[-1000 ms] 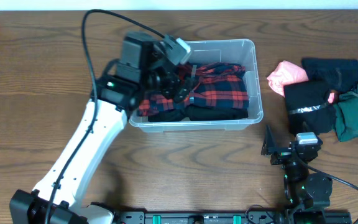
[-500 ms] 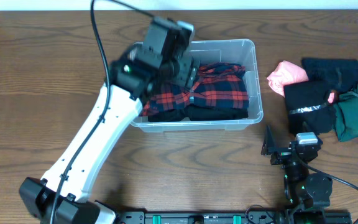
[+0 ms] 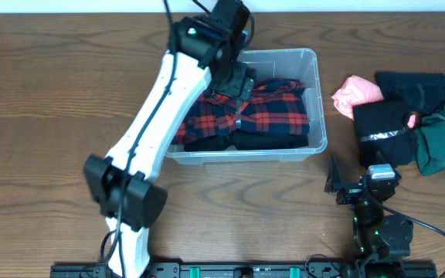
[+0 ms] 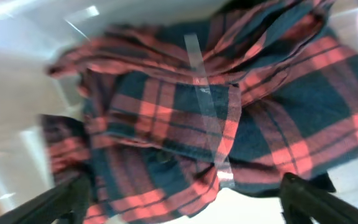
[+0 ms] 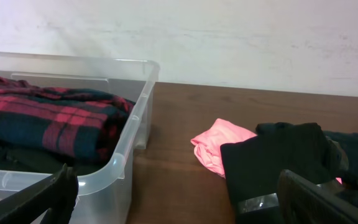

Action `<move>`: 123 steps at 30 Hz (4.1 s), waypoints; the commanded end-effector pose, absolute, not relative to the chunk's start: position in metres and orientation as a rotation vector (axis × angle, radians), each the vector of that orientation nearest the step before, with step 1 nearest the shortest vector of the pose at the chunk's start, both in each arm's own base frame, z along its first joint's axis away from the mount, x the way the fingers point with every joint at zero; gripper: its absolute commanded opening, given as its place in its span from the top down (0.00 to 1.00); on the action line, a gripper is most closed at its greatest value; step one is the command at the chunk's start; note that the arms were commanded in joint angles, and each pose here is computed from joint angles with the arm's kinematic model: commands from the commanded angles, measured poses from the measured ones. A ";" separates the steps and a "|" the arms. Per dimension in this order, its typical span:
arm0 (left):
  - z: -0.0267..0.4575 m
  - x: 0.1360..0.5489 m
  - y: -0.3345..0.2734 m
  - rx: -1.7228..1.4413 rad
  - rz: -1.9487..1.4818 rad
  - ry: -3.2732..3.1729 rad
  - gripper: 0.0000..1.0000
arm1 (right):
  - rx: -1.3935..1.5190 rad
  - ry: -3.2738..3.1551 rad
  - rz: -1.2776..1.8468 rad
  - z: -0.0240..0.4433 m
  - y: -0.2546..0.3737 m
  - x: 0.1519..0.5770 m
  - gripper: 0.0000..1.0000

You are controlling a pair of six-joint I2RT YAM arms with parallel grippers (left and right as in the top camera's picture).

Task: Pack container

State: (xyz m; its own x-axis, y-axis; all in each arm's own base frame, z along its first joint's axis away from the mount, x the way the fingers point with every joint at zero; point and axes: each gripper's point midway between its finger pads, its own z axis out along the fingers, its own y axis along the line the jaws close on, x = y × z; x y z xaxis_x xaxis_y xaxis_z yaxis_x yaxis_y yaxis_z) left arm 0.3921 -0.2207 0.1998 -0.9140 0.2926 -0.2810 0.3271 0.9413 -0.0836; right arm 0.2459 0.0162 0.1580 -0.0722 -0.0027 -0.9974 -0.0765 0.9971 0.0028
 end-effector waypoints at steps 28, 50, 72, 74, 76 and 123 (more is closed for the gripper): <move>0.026 0.355 -0.261 0.326 -0.101 3.318 0.02 | -0.046 1.643 0.050 0.157 0.012 0.246 0.01; 0.237 0.380 -0.219 0.225 -0.241 2.822 0.02 | -0.045 1.643 0.050 0.157 0.012 0.246 0.01; 0.408 0.246 -0.029 -0.224 -0.072 2.432 0.02 | -0.046 1.643 0.050 0.157 0.012 0.246 0.01; 0.410 0.237 -0.025 -0.168 -0.040 2.427 0.02 | -0.046 1.643 0.050 0.157 0.012 0.246 0.01; 0.410 0.226 -0.023 -0.112 -0.017 2.440 0.02 | -0.046 1.643 0.050 0.157 0.012 0.246 0.01; 0.232 0.237 0.025 -0.316 -0.150 1.453 0.02 | -0.046 1.643 0.050 0.157 0.012 0.246 0.01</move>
State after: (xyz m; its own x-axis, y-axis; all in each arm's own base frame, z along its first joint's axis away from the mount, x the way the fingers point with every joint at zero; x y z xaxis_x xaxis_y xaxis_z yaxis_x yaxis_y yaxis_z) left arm 0.2373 0.0278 0.2367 0.1061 -0.2749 -0.9556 -0.1106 0.9518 -0.2861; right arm 0.2460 0.0156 0.1579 -0.0722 -0.0031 -0.9974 -0.0735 0.9973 0.0022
